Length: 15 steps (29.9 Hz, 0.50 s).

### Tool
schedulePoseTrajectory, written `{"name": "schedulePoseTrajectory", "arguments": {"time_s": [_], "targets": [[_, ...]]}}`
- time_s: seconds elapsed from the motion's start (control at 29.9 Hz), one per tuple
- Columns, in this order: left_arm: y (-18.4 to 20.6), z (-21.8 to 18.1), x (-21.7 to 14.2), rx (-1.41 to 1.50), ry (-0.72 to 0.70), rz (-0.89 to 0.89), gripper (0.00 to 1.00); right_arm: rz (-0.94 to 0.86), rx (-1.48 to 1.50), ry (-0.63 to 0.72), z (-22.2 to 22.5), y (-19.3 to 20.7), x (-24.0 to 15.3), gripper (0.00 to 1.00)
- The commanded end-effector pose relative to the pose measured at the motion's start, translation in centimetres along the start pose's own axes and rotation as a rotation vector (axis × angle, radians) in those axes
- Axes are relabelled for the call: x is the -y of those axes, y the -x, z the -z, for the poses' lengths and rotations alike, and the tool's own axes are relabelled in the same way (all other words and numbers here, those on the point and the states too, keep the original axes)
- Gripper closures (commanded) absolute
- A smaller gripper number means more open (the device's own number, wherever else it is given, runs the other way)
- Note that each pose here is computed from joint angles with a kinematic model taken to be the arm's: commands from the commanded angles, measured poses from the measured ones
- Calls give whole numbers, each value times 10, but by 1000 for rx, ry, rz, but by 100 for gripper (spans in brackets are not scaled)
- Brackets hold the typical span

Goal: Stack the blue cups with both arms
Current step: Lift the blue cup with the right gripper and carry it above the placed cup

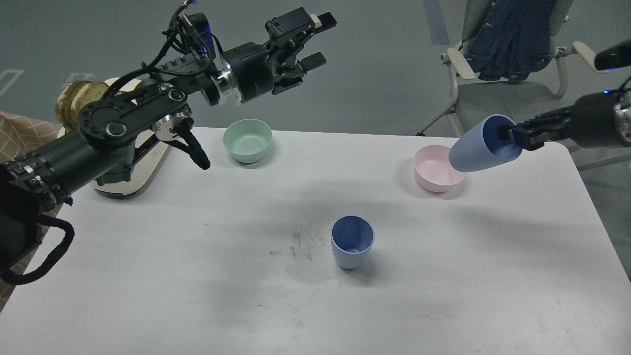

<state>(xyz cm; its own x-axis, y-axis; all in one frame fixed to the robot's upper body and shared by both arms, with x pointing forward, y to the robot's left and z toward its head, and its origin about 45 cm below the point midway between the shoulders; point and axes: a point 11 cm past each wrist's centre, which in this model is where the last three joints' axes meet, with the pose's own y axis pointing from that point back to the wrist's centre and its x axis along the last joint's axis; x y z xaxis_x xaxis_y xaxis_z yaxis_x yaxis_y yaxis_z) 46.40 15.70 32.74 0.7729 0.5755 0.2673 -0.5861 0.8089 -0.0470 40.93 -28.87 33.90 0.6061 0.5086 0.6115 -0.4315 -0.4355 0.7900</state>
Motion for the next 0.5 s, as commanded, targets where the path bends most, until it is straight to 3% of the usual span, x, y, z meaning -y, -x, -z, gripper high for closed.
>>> {"name": "schedulePoseTrajectory", "arguments": {"time_s": [0.0, 0.2, 0.47], "targets": [[2, -1, 3, 0, 2, 4, 6, 69, -95, -59, 40, -30, 23, 100], [1, -1, 2, 1, 0, 5, 6, 80, -194, -142, 90, -62, 41, 100], [-1, -1, 0, 5, -4, 3, 6, 177, -324, -186, 132, -62, 59, 100]]}}
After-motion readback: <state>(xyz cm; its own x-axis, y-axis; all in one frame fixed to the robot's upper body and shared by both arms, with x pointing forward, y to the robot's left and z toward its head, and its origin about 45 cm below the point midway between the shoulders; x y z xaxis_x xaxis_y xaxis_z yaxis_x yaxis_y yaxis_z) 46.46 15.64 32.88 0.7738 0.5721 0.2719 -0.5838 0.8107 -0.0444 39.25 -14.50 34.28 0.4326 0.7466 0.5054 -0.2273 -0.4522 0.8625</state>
